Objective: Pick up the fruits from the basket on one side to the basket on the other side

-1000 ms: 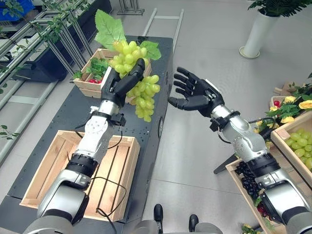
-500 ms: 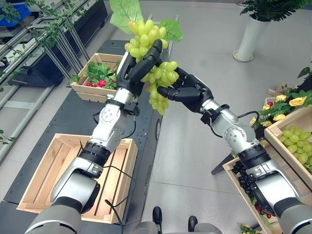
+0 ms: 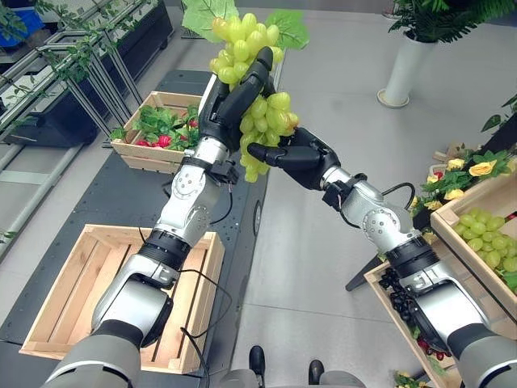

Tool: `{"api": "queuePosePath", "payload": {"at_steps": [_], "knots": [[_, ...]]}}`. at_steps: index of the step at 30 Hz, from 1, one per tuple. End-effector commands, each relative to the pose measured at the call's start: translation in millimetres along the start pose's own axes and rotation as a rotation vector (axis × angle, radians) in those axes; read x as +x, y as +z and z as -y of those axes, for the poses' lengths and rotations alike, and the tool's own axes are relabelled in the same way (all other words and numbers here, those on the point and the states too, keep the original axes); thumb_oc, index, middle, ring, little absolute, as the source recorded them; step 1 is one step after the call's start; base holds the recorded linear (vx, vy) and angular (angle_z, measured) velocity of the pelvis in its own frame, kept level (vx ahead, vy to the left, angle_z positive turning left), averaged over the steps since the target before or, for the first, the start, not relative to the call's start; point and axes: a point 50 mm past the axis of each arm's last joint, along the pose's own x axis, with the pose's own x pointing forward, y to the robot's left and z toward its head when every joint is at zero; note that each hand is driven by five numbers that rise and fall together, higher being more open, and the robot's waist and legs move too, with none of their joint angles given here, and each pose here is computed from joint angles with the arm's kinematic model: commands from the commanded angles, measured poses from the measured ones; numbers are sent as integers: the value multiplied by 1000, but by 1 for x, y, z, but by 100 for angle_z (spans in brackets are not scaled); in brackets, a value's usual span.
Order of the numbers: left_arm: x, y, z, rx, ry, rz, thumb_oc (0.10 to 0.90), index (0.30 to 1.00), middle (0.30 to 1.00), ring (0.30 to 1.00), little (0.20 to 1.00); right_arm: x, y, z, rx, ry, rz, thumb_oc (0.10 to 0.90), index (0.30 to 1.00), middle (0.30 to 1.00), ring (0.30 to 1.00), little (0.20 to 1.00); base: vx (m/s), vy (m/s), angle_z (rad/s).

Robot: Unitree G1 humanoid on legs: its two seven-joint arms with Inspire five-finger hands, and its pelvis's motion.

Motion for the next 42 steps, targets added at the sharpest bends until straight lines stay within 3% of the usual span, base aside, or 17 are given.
{"api": "queuePosePath", "payload": {"at_steps": [1, 16, 17, 18, 19, 33, 34, 35, 36, 37, 42], "knots": [[38, 32, 35, -18, -137, 133, 400, 300, 300, 300, 300, 22, 18, -40, 92, 172, 141, 800, 900, 900, 900, 900, 0, 0, 0], [32, -1, 35, -6, -200, -37, 400, 300, 300, 300, 300, 25, 44, -35, 107, 144, 312, 800, 900, 900, 900, 900, 0, 0, 0], [32, -1, 34, -8, -199, -39, 400, 300, 300, 300, 300, 24, 45, -35, 110, 142, 317, 775, 862, 862, 862, 862, 0, 0, 0], [31, -2, 35, -11, -199, -41, 400, 300, 300, 300, 300, 24, 47, -34, 113, 140, 332, 493, 439, 439, 439, 439, 0, 0, 0], [31, -2, 34, -13, -195, -42, 400, 300, 300, 300, 300, 24, 49, -33, 117, 141, 346, 400, 300, 300, 300, 300, 0, 0, 0], [32, -1, 29, -6, -93, -32, 400, 300, 300, 300, 300, 20, 59, -27, 136, 124, 422, 400, 300, 300, 300, 300, 0, 0, 0], [32, -1, 29, -5, -90, -32, 449, 373, 373, 373, 373, 20, 60, -27, 136, 123, 423, 400, 300, 300, 300, 300, 0, 0, 0], [33, -1, 28, -4, -71, -35, 582, 573, 573, 573, 573, 20, 61, -26, 137, 118, 429, 400, 300, 300, 300, 300, 0, 0, 0], [33, -1, 28, -4, -71, -35, 654, 681, 681, 681, 681, 20, 61, -26, 137, 118, 429, 400, 300, 300, 300, 300, 0, 0, 0], [33, -2, 28, 2, -56, -38, 800, 900, 900, 900, 900, 20, 62, -26, 133, 109, 433, 400, 300, 300, 300, 300, 0, 0, 0], [32, -3, 22, 13, 33, -38, 800, 900, 900, 900, 900, 19, 64, -22, 131, 83, 434, 400, 300, 300, 300, 300, 0, 0, 0]]}}
